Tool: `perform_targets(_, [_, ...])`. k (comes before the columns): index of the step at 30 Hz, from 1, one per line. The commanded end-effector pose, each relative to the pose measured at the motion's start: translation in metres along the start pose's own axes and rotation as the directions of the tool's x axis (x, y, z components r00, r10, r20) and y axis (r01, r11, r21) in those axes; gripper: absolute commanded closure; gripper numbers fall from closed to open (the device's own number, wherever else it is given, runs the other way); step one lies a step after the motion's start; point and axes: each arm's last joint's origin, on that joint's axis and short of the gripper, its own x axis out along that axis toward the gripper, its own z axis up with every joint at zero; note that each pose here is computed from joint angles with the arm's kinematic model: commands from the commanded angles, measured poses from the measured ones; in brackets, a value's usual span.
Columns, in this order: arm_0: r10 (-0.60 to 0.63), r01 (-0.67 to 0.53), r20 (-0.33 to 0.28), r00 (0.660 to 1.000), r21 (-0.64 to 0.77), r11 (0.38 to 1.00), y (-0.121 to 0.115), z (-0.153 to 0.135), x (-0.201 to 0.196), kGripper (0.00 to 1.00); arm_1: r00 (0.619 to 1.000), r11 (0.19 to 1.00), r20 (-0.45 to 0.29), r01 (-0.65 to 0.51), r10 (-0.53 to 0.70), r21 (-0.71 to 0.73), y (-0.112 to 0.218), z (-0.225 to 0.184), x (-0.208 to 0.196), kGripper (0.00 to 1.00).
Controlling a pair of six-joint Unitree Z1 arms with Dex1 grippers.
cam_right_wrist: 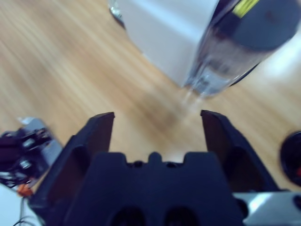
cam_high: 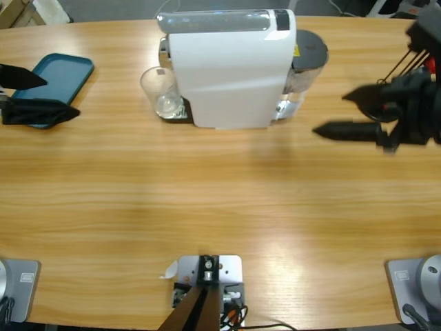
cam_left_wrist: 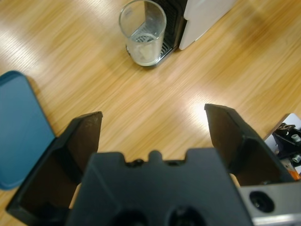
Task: Pour coffee
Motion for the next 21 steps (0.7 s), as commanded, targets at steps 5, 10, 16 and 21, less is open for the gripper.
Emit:
perform_targets(5, [0.028,-0.029,-0.02,0.999,-0.031,0.999,0.006,-0.01,-0.015,0.105,0.987,0.987,-0.065,0.144,-0.149,-0.066,-0.037,0.078,0.047,1.0])
perform_targets(10, [0.029,-0.03,-0.031,0.999,-0.035,0.999,0.007,-0.008,-0.009,0.105,0.98,0.98,-0.056,0.187,-0.191,-0.066,-0.061,0.115,0.043,1.0])
perform_targets(16, [0.026,-0.027,-0.051,0.998,-0.036,0.999,0.008,-0.005,-0.002,0.105,0.977,0.979,-0.072,0.197,-0.2,-0.047,-0.08,0.135,0.054,1.0])
perform_targets(21, [0.025,-0.027,-0.058,0.998,-0.037,0.999,0.009,-0.003,0.001,0.105,0.983,0.988,-0.105,0.149,-0.153,-0.05,-0.08,0.144,0.072,1.0])
